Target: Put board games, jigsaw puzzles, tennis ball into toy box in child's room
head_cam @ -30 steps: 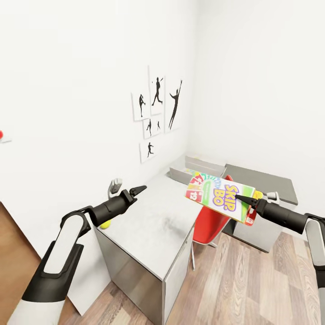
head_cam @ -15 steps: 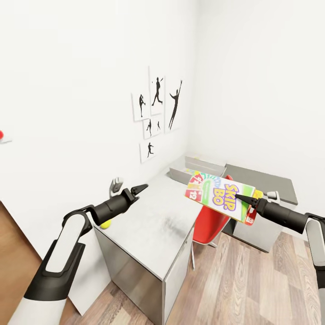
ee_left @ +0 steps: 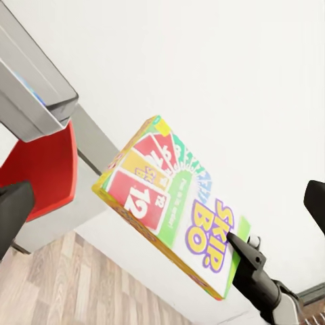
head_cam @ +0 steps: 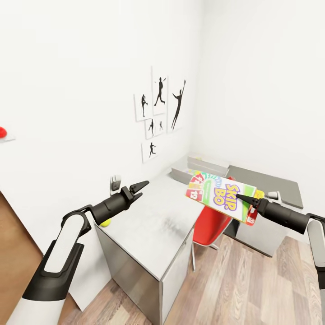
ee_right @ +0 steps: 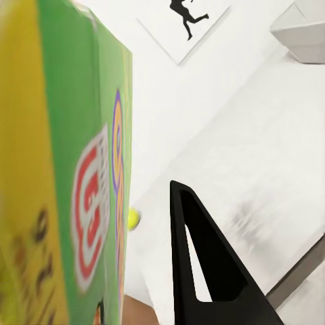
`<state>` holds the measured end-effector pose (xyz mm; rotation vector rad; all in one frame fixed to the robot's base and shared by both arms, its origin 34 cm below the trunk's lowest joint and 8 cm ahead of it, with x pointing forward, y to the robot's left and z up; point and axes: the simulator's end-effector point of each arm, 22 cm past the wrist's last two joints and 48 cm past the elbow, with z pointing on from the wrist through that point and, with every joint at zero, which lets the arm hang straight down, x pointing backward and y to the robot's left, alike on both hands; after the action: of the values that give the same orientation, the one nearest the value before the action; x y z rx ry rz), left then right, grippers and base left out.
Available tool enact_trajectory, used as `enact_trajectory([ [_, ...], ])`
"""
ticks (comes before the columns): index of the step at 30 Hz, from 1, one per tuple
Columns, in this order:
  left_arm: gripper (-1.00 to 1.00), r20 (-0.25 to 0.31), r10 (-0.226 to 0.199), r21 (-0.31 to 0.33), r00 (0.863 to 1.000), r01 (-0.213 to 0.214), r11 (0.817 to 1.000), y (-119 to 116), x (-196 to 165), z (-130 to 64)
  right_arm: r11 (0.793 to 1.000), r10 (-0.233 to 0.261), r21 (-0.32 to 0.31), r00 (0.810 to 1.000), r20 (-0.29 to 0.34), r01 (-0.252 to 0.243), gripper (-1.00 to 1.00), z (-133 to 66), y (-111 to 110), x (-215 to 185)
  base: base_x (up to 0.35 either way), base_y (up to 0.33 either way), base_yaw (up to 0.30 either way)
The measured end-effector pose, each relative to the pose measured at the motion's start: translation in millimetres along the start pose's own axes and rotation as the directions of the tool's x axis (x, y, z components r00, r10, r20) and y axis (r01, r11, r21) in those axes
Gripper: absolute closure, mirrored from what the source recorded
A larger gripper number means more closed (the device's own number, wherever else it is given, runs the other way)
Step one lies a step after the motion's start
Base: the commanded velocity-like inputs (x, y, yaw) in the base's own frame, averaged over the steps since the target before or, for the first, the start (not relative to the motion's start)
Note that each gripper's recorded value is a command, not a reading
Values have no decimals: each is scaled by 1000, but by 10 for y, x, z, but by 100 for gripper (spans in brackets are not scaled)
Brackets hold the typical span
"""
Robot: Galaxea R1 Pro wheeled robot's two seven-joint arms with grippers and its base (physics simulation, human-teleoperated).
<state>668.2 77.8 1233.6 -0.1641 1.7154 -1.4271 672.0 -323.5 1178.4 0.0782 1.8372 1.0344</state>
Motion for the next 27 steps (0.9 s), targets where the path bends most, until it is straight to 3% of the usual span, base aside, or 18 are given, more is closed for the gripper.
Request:
enact_trajectory([
  [27, -100, 3, -1, 5, 1000, 1, 1000, 4, -21, -21, 1000, -2, 4, 1000, 2, 2, 100, -15, -10, -12, 0, -305, 287],
])
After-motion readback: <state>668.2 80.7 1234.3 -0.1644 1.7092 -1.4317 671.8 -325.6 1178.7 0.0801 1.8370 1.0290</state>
